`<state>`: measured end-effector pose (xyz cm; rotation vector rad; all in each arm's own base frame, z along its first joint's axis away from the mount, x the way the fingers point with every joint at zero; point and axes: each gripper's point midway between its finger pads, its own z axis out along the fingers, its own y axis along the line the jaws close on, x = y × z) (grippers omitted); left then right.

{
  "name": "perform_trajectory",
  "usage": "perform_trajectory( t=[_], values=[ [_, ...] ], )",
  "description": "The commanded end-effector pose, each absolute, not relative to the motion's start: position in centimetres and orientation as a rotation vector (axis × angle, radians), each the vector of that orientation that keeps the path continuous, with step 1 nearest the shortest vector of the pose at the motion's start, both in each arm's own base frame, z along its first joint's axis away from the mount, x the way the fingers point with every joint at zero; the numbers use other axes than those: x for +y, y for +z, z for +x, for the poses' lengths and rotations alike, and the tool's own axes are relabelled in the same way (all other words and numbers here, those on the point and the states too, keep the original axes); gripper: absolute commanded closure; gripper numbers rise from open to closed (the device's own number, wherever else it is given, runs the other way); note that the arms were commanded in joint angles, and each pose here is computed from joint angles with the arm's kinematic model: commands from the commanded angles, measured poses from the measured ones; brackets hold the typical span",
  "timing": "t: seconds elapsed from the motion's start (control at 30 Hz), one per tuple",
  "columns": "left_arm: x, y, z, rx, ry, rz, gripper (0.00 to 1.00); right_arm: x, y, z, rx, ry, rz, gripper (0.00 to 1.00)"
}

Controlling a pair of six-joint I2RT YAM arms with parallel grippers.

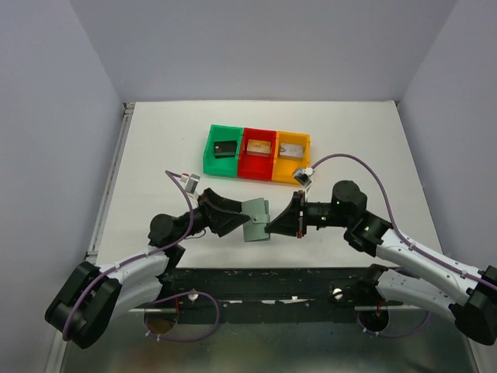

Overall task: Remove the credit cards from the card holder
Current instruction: Pick up the card holder from the center of the board.

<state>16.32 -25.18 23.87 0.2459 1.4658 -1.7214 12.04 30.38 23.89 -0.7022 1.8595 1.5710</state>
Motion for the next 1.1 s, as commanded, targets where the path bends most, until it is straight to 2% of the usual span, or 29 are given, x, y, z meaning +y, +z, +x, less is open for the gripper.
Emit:
perform_trajectory(
  t=[0.0,0.17,0.27,0.63,0.77,0.87,0.9,1.07],
  values=[
    [-25.0,25.9,14.6,1.347,-1.792,0.334,0.05,30.5,24.0,11.9,1.834,1.594,-0.718,1.0],
    [-24.9,26.4,14.3,1.313,-1.813,0.343,0.14,30.4,23.5,12.0,1.85,1.573,-0.715,1.0],
    [-24.9,26.6,14.2,1.302,-1.817,0.346,0.22,30.3,23.1,12.2,1.864,1.551,-0.711,1.0],
    [-24.8,25.5,15.0,1.356,-1.768,0.306,0.44,29.7,22.3,12.3,1.884,1.521,-0.699,1.0],
    [-24.7,25.3,15.2,1.382,-1.737,0.303,0.42,29.6,22.0,12.3,1.896,1.514,-0.698,1.0],
    [-24.7,25.5,15.3,1.387,-1.72,0.309,0.27,29.6,21.9,12.2,1.898,1.514,-0.701,1.0],
    [-24.7,25.5,15.3,1.389,-1.714,0.312,0.25,29.6,21.9,12.3,1.899,1.514,-0.703,1.0],
    [-24.7,26.0,15.1,1.38,-1.703,0.337,0.24,29.7,21.8,12.3,1.906,1.514,-0.704,1.0]
  ],
)
